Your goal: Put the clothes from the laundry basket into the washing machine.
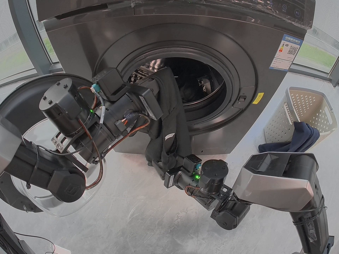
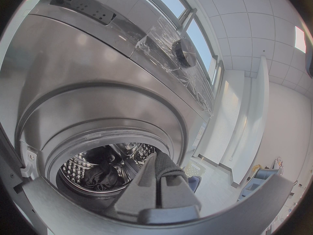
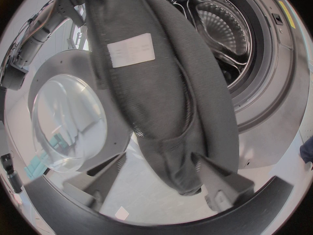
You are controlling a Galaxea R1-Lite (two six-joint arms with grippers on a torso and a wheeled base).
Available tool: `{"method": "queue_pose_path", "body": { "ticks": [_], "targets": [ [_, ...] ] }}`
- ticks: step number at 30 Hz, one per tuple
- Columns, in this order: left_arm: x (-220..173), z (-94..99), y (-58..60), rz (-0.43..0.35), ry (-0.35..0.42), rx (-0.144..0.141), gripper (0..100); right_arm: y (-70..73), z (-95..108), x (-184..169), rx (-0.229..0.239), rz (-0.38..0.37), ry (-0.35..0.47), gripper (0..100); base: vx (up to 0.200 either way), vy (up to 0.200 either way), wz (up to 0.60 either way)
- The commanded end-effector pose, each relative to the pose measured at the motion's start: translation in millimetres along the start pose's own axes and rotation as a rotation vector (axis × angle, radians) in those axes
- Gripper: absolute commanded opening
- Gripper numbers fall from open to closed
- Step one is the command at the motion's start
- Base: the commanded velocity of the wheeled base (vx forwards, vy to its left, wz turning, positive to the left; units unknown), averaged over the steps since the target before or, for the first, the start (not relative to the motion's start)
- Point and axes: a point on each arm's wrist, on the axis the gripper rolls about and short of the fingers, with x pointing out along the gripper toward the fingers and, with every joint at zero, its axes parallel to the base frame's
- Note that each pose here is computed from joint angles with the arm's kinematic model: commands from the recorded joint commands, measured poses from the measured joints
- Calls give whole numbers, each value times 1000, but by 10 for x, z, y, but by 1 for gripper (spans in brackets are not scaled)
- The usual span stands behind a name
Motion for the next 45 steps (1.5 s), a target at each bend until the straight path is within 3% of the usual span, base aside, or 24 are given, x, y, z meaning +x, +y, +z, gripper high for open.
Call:
{"method": "queue_pose_path", "body": {
  "ticks": [1,3,8,12,13,19,21,33,38,45],
  "targets": [
    [-47,29,8,6,1,2,0,-139,-49,68,-4,-32,-9,0,0,0,0],
    [-60,15,13,8,7,2,0,-134,-10,50,-4,-32,-12,0,0,0,0],
    [-145,-27,125,44,27,13,0,-75,361,-261,1,-27,-11,0,0,0,0],
    [-312,30,172,69,36,22,0,-76,752,-664,2,-45,-26,0,0,0,0],
    [-464,83,178,77,51,25,0,-153,957,-952,1,-74,-35,0,0,0,0],
    [-860,169,129,97,94,13,0,-242,1298,-1645,0,-98,-61,0,0,0,0],
    [-1055,144,64,104,130,5,0,-248,1461,-1821,-1,-85,-115,0,0,0,0],
    [-1386,366,-57,98,77,20,0,-259,1819,-1784,-12,-87,-275,0,0,0,0],
    [-1317,460,-51,91,32,44,0,-291,1979,-1721,-15,-101,-346,0,0,0,0],
    [-1270,408,-23,95,47,41,0,-300,2070,-1698,-16,-106,-384,0,0,0,0]
  ]
}}
